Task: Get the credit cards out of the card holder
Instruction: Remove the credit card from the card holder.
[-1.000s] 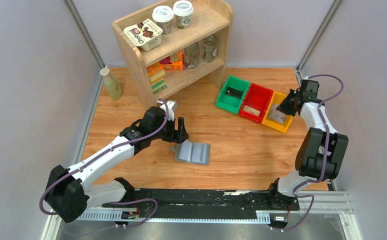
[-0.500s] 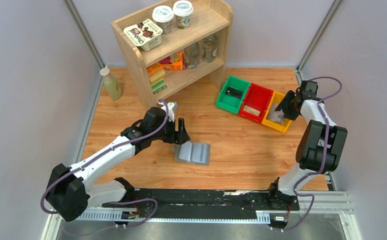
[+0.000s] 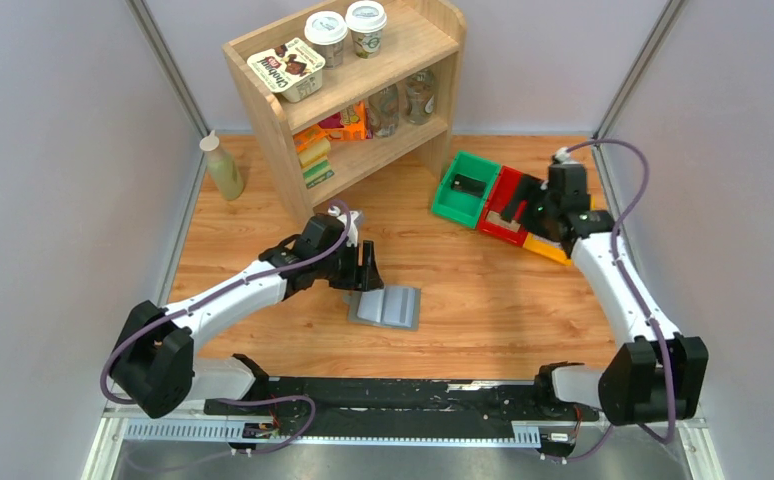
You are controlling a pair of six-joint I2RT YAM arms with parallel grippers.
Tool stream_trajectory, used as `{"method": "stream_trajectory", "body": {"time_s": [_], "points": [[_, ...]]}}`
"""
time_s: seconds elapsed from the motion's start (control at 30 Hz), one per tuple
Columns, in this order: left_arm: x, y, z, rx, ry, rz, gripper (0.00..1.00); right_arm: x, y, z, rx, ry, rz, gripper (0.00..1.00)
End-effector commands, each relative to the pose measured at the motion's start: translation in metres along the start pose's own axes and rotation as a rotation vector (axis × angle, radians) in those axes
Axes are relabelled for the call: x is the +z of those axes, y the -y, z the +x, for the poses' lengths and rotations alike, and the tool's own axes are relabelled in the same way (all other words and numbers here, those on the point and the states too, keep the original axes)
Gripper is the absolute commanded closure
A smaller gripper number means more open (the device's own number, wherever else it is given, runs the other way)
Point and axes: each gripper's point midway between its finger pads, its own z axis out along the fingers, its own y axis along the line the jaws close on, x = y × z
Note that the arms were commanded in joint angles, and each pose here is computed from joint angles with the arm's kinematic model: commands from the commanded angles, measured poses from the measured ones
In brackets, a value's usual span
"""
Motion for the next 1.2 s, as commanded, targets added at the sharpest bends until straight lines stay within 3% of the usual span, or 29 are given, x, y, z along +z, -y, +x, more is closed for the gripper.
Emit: {"method": "stream_trajectory", "body": {"time_s": [0.0, 0.17, 0.33, 0.47, 0.5, 0.6, 0.7, 0.77, 0.8, 1.17], "points": [[0.004, 0.006, -0.009, -0.026, -0.007, 0.011, 0.31, -0.012, -0.073, 0.062, 0.002, -0.106, -0.236, 0.27], [0.015, -0.014, 0.007, -0.055, -0.049, -0.066, 0.34, -0.030, -0.137, 0.135, -0.034, -0.206, -0.414, 0.32], [0.021, -0.048, 0.030, -0.104, -0.083, -0.203, 0.35, -0.034, -0.172, 0.188, -0.093, -0.283, -0.477, 0.35], [0.024, -0.064, 0.042, -0.119, -0.096, -0.266, 0.41, -0.030, -0.185, 0.215, -0.138, -0.337, -0.480, 0.36], [0.026, -0.068, 0.046, -0.126, -0.106, -0.277, 0.47, -0.028, -0.188, 0.218, -0.143, -0.341, -0.480, 0.36], [0.028, -0.072, 0.053, -0.146, -0.123, -0.294, 0.50, -0.023, -0.192, 0.228, -0.151, -0.368, -0.482, 0.38], [0.031, -0.074, 0.061, -0.174, -0.138, -0.291, 0.66, -0.019, -0.196, 0.234, -0.164, -0.388, -0.491, 0.39], [0.033, -0.072, 0.064, -0.197, -0.142, -0.281, 0.68, -0.017, -0.198, 0.239, -0.171, -0.405, -0.498, 0.40], [0.033, -0.071, 0.067, -0.204, -0.151, -0.273, 0.76, -0.016, -0.199, 0.244, -0.177, -0.417, -0.503, 0.40], [0.038, -0.064, 0.079, -0.297, -0.156, -0.216, 0.79, -0.002, -0.180, 0.261, -0.232, -0.439, -0.395, 0.40]]}}
